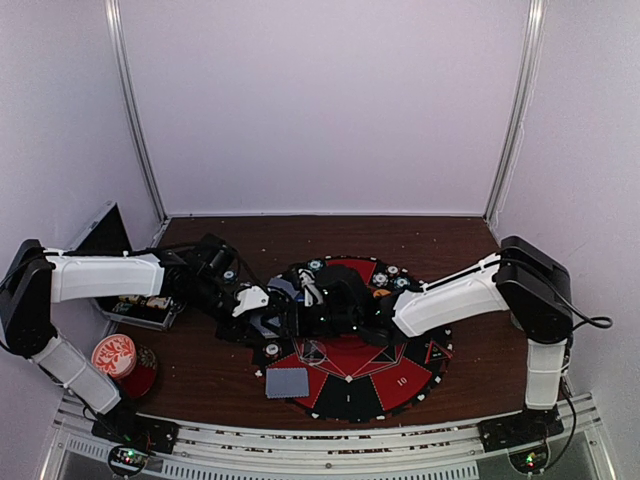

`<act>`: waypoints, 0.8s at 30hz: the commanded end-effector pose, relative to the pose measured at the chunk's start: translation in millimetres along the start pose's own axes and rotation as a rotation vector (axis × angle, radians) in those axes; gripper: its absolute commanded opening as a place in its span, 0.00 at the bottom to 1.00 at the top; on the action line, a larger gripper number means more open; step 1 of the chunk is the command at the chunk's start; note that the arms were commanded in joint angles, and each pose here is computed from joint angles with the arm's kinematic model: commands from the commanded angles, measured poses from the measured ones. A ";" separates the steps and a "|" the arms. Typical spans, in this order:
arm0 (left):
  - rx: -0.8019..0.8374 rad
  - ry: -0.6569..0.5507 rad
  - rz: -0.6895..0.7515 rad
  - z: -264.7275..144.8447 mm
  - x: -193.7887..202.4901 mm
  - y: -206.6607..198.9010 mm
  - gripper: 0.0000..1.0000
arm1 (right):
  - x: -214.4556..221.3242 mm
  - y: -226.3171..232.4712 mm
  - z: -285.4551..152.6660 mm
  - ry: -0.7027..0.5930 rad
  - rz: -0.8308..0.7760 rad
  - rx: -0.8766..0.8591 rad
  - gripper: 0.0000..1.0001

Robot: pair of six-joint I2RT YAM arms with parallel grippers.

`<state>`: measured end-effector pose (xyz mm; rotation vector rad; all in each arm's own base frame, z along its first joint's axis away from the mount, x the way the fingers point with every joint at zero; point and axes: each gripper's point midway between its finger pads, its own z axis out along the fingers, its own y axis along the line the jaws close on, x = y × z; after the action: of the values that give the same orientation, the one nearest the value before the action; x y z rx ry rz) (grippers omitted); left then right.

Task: Distribute texas hold em gaming equipment
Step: Pick up the poker card from the face-down deck piles.

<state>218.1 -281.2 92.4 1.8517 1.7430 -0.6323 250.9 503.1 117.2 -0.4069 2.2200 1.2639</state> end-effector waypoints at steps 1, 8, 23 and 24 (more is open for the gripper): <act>0.064 0.008 -0.012 1.0 2.7 -15.1 0.39 | -31.1 -34.0 -20.4 -0.111 -0.002 0.145 0.63; 0.065 0.013 -0.017 2.2 3.8 -14.6 0.39 | -32.7 -34.0 -27.4 -0.118 -0.022 0.162 0.58; 0.065 0.014 -0.018 2.5 3.9 -14.2 0.39 | -18.3 20.2 -31.1 -0.069 -0.114 0.065 0.47; 0.064 0.014 -0.018 2.5 4.0 -14.0 0.39 | -17.5 20.2 -31.9 -0.068 -0.113 0.068 0.47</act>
<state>212.8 -274.8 85.0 1.8692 1.7952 -0.6367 242.2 488.0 130.6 -0.4688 2.1888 1.1609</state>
